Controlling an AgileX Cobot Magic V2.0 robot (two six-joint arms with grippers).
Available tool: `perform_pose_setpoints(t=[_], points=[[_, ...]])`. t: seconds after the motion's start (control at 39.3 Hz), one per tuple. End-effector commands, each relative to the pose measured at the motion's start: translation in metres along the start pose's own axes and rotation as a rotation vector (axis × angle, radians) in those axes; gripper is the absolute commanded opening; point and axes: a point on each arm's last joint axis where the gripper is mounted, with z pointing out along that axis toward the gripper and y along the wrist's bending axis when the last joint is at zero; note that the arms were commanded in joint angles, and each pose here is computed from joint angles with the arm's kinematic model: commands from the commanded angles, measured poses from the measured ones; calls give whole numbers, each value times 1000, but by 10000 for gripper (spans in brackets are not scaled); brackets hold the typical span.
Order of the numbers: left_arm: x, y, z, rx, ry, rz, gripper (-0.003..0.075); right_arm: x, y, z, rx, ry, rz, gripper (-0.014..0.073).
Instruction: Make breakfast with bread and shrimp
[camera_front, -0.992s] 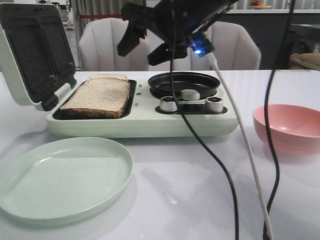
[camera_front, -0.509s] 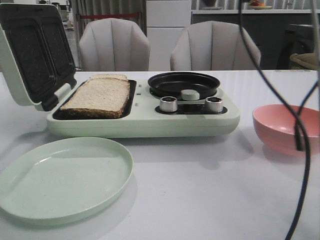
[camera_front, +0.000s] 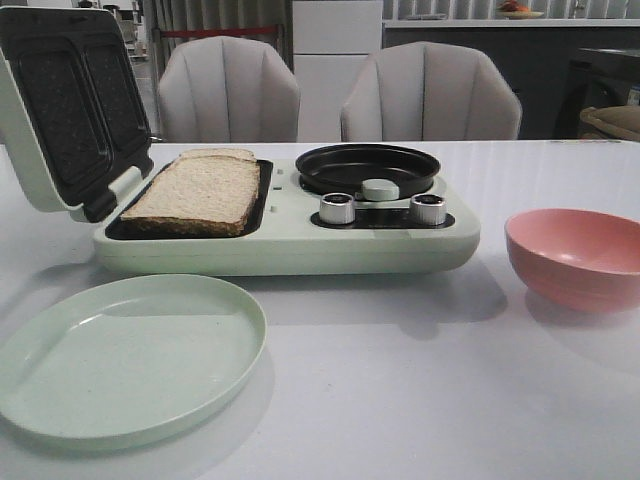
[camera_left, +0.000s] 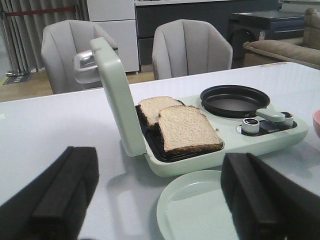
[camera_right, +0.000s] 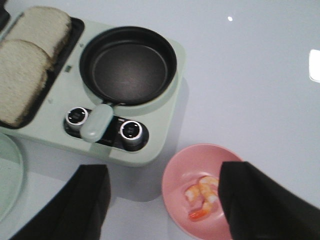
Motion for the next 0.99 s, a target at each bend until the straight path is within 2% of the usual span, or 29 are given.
perform_pose_setpoints(t=[0.0, 0.23, 0.56, 0.66, 0.79, 0.97], points=[[-14, -1, -3, 12, -96, -17, 566, 5, 1, -29, -51, -220, 61, 561], [-14, -1, -3, 12, -96, -17, 565, 66, -5, -63, -68, -377, 72, 561], [-14, -1, -3, 12, -96, -17, 566, 144, -12, -116, -80, -710, 24, 561], [-14, -1, -3, 12, -96, -17, 566, 162, -14, -112, -81, -716, 24, 561], [-14, -1, -3, 12, -96, -17, 565, 177, -15, -97, -76, -664, 23, 561], [-14, -1, -3, 12, -96, -17, 566, 186, -15, -87, -73, -630, 23, 561]])
